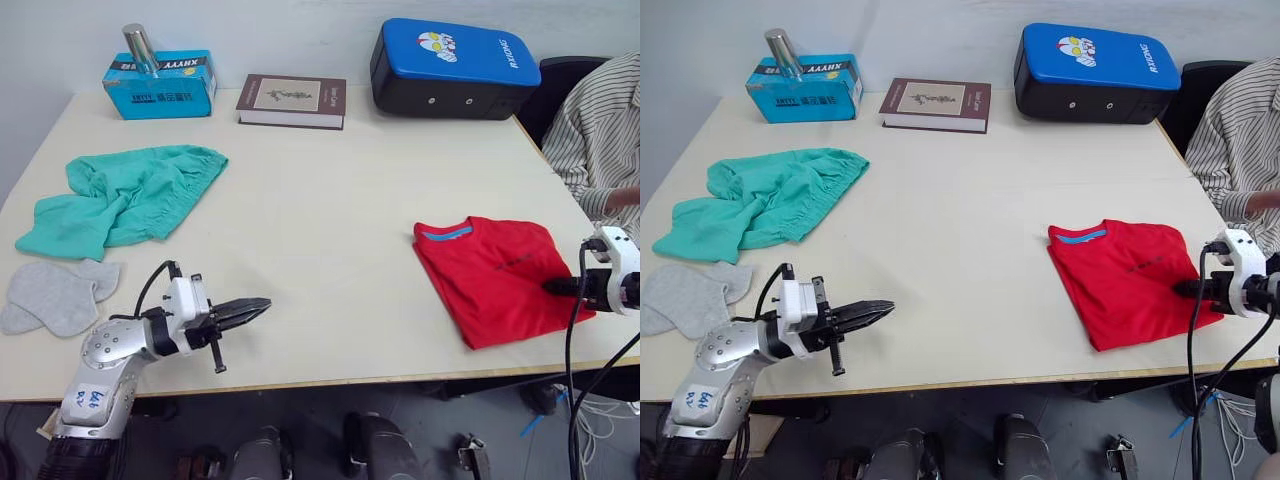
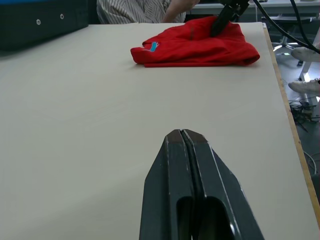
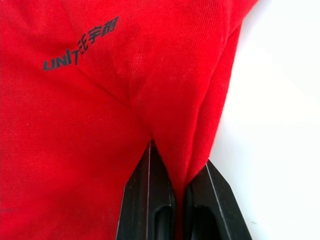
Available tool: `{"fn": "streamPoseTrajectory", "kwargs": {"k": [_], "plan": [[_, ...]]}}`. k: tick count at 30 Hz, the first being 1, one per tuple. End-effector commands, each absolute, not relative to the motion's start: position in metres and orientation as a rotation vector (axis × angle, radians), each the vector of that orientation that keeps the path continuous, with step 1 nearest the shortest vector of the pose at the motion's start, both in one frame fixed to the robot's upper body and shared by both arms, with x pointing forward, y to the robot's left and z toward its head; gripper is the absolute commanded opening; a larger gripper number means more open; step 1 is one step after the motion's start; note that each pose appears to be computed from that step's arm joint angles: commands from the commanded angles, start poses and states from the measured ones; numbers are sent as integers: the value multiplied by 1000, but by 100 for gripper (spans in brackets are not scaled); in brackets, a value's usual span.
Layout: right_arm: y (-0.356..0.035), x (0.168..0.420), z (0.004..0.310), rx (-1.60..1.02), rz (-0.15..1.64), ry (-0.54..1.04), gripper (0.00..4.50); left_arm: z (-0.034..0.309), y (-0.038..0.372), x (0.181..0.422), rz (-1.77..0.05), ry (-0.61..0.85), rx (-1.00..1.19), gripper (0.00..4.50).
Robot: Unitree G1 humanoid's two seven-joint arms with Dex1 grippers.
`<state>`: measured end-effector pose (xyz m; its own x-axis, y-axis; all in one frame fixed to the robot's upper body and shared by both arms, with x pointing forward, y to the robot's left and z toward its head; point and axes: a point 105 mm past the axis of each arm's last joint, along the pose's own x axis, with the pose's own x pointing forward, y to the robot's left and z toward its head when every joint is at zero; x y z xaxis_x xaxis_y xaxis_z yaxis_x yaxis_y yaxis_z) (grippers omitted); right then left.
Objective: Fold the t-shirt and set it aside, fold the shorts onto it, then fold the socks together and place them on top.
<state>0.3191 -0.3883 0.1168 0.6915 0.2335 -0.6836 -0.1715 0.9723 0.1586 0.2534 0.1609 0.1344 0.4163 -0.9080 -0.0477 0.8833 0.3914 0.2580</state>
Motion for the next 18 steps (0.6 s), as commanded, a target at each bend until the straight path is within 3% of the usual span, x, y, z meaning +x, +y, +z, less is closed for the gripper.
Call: {"fn": "streamPoseTrajectory", "kwargs": {"k": [1,3,6,8,14,18], "plan": [[-406,313,118,42,159,753,26,143,168,249,-1136,-125,245,0],[-412,316,126,-15,138,712,76,141,169,245,-1159,-93,192,0],[-414,316,142,-83,185,629,180,140,170,242,-1167,-68,180,59],[-414,310,152,-122,227,592,249,141,170,242,-1160,-70,177,118],[-402,301,232,-446,291,305,450,138,179,247,-1073,-71,155,306],[-352,306,263,-622,406,126,450,134,189,250,-1041,-56,160,429]]}}
